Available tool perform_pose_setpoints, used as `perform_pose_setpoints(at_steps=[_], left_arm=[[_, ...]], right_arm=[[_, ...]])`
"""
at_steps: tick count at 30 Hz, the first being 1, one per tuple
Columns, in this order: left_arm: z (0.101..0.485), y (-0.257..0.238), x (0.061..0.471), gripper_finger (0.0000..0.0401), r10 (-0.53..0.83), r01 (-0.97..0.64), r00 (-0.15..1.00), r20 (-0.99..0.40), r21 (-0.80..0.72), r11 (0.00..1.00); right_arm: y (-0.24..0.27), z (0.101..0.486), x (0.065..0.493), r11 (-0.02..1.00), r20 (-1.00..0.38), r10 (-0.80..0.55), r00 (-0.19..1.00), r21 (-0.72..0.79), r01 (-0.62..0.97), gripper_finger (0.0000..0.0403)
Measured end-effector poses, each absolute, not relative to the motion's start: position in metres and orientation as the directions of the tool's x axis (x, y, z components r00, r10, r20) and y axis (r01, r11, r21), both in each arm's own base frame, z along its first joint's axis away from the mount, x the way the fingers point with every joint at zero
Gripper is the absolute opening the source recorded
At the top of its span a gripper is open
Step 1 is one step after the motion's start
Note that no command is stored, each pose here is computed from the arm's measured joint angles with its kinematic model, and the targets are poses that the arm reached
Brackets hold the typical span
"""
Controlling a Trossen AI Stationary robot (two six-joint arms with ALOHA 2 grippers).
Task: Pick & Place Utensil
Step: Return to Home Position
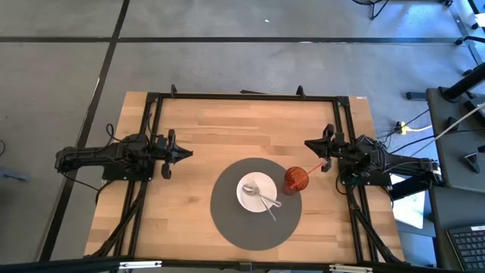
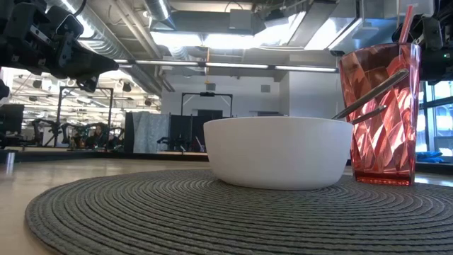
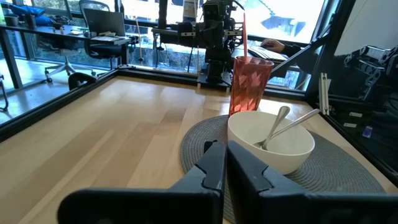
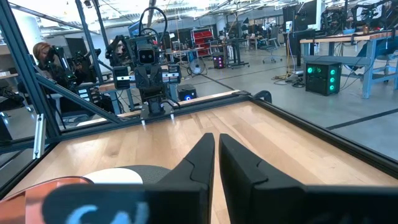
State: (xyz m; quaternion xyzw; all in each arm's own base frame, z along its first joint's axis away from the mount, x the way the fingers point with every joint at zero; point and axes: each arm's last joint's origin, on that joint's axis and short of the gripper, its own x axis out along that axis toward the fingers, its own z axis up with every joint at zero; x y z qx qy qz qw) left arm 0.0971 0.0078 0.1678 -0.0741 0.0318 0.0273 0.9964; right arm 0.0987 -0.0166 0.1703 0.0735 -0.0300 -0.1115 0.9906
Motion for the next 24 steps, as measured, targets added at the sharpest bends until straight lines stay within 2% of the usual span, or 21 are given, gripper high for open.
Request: perform_pose_setpoints(at_steps=[24], left_arm=[[0.1677, 0.0078, 0.0971, 0.0006, 0.05, -0.06, 0.996, -0.068, -0.146, 0.987]], right_arm=[[-0.0166, 0.1703, 0.0987, 0.964, 0.043, -0.225, 0.973, 0.152, 0.217, 0.0026]])
